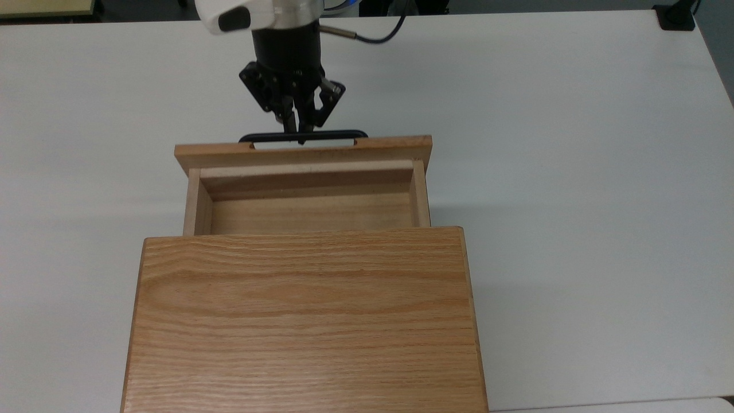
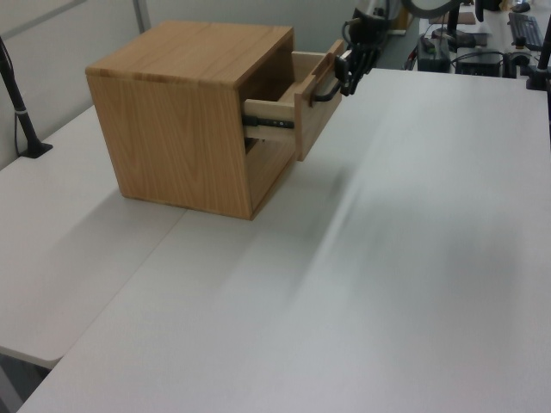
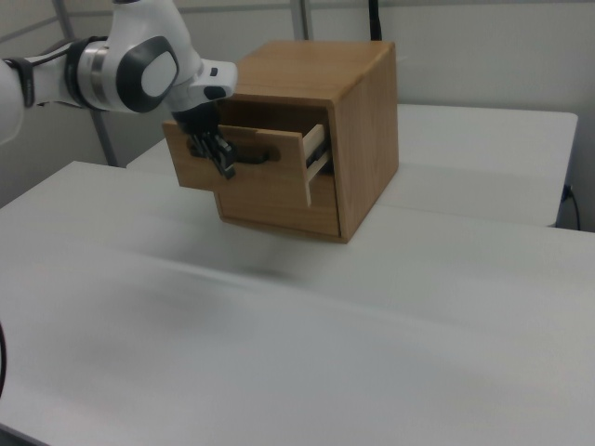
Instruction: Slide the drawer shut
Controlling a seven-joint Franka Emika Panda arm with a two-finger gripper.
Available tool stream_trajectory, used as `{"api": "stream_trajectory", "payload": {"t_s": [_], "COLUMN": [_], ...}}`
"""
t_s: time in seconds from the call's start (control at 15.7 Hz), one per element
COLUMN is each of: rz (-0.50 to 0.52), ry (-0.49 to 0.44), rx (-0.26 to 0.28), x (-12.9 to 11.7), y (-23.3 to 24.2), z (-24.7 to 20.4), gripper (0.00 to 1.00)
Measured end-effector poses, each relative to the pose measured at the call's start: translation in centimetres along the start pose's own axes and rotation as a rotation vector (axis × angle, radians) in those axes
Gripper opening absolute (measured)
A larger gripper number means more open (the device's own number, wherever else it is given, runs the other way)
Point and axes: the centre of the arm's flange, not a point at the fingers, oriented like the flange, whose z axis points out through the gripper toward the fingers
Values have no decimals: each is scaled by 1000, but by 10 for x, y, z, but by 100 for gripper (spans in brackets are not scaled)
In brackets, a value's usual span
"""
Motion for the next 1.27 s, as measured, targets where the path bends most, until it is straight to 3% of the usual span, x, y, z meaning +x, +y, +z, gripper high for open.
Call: {"api": "stream_trajectory", "payload": {"t_s": [0.7,1.02,1.27], "rz": [119,162,168], "ry": [158,236,246], "rx": [22,39,38], "x": [54,66,68], "y": [-23,-29,-30], "z": [27,38,40], "gripper": [18,18,19]}}
